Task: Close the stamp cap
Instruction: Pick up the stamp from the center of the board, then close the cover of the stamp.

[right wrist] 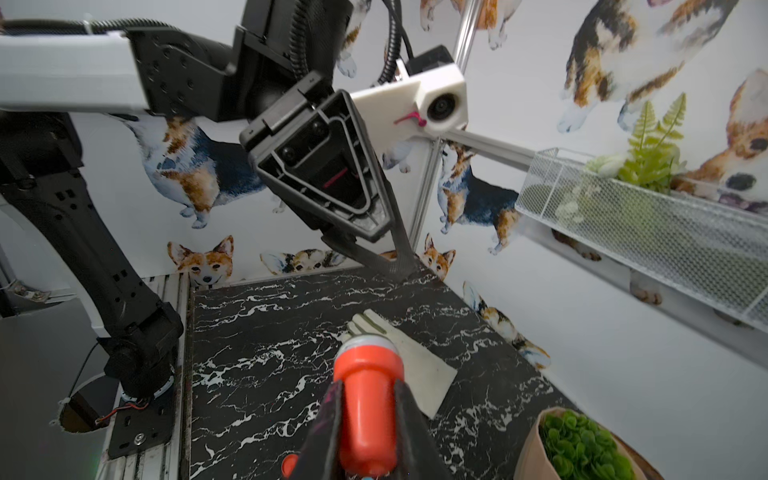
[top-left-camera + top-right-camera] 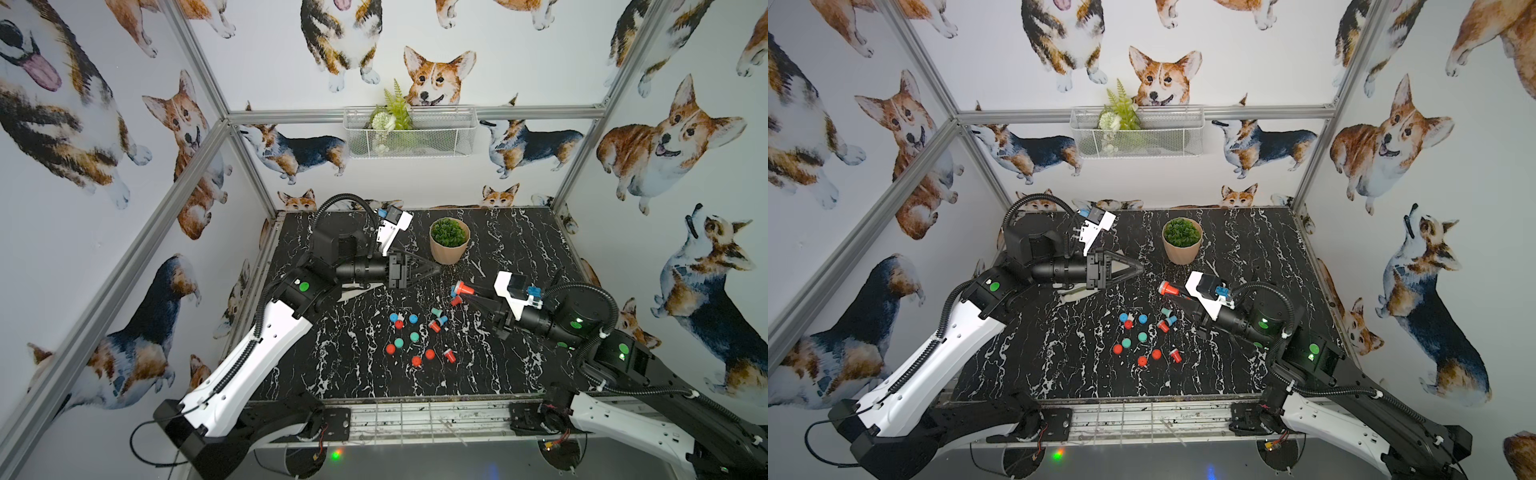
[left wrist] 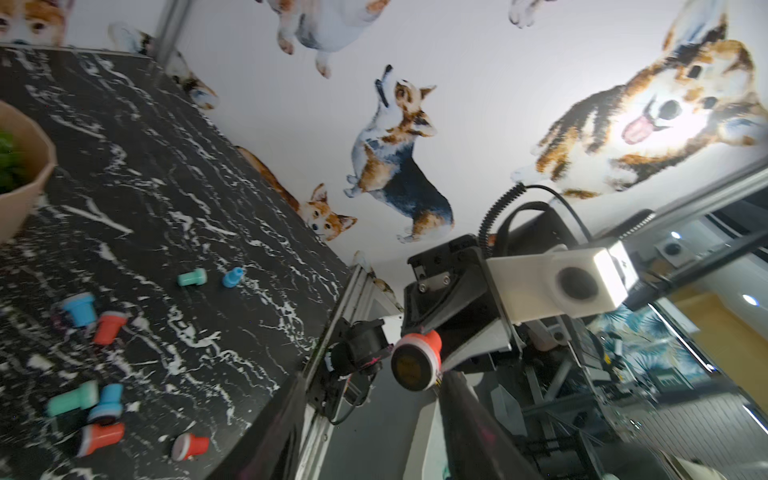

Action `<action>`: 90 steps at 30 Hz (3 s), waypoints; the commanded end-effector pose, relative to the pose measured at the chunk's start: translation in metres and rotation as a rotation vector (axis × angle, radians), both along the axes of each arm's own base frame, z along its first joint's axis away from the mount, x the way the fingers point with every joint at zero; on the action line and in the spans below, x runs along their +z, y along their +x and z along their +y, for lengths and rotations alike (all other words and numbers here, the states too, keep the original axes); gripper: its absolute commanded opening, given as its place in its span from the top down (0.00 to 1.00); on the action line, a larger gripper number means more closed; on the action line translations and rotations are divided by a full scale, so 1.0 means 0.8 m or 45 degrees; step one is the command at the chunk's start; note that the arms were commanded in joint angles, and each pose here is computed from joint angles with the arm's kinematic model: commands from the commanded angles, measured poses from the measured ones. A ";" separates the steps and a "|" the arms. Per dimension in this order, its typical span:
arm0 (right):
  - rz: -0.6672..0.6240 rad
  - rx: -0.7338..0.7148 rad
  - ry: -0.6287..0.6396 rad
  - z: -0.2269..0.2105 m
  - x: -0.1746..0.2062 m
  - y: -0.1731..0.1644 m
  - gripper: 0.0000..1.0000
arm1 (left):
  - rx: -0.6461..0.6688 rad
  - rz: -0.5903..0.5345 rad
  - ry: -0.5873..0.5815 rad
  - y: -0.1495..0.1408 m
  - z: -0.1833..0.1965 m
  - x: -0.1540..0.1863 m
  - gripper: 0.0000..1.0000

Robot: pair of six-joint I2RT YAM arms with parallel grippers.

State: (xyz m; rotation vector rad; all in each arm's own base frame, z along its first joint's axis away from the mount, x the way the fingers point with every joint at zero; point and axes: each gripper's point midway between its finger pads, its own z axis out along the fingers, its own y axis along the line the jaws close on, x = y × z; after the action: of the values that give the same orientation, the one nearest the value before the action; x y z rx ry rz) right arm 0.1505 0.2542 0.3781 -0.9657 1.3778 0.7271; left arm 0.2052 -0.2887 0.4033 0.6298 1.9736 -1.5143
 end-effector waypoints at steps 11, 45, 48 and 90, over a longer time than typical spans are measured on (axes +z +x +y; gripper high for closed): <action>0.739 -0.411 -0.372 -0.002 -0.156 0.050 1.00 | 0.550 -0.004 0.589 0.129 0.118 -0.136 0.42; 1.552 -0.632 -1.107 0.055 -0.392 0.009 1.00 | 0.973 0.035 0.998 0.189 0.236 -0.240 0.41; 1.555 -0.640 -1.124 0.056 -0.397 0.011 1.00 | 0.977 0.030 0.995 0.189 0.236 -0.238 0.40; 1.619 -0.618 -1.263 0.054 -0.447 -0.005 1.00 | 0.960 0.046 0.992 0.188 0.233 -0.242 0.39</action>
State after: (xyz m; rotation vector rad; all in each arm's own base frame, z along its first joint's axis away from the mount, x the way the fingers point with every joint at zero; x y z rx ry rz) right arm 0.1545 0.3022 0.0312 -0.7665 3.0936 0.1971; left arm 0.3542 -0.1025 0.2087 0.0758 2.4234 -0.2999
